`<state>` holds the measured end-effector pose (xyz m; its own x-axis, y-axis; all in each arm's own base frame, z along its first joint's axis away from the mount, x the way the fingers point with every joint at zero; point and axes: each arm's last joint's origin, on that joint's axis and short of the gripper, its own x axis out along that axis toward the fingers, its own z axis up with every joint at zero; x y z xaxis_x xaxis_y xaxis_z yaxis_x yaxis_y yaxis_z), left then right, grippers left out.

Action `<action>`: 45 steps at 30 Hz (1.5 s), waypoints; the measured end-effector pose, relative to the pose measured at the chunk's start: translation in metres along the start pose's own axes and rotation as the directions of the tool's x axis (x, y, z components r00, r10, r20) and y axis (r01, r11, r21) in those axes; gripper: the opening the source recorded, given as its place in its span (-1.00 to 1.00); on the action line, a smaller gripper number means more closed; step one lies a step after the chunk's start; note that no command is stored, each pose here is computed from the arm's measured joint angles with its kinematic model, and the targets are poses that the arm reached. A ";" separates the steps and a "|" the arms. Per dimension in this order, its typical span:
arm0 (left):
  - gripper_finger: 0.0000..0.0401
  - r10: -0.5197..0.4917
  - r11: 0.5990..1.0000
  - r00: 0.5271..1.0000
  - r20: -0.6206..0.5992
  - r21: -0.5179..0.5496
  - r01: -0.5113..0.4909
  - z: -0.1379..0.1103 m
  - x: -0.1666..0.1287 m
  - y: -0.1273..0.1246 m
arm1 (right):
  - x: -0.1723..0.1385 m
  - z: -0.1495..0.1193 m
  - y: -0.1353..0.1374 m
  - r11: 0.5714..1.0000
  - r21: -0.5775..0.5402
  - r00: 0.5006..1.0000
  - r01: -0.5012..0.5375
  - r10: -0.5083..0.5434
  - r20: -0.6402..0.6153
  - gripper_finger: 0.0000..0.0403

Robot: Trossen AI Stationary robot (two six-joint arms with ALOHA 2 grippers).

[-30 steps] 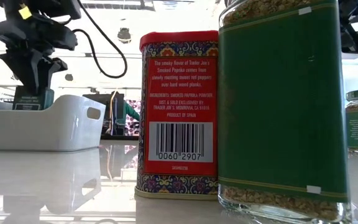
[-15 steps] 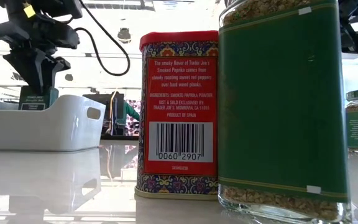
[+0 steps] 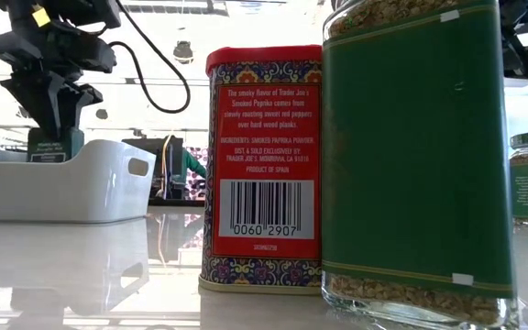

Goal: Sort spices by type
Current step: Put the black seasoning can into the gray bin

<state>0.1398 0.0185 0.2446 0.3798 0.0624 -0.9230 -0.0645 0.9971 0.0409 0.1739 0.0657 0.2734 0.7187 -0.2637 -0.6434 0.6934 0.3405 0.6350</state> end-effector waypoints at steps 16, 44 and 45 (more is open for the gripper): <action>-0.20 0.000 1.000 1.000 -0.002 -0.008 0.000 0.000 0.000 0.000 | 0.000 0.000 0.000 1.000 0.000 1.000 0.000 0.000 0.000 0.39; -0.23 0.013 0.993 0.984 0.180 -0.122 0.009 0.033 -0.014 0.002 | 0.000 0.000 0.000 1.000 0.001 1.000 0.000 0.000 0.000 0.39; -0.23 0.009 0.993 0.987 0.161 -0.119 0.011 0.035 -0.010 0.002 | 0.000 0.000 0.000 1.000 0.001 1.000 0.000 0.000 0.000 0.39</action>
<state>0.1685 0.0210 0.2673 0.5227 0.0774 -0.8490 -0.1702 0.9853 -0.0149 0.1739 0.0657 0.2734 0.7188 -0.2632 -0.6434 0.6933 0.3401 0.6354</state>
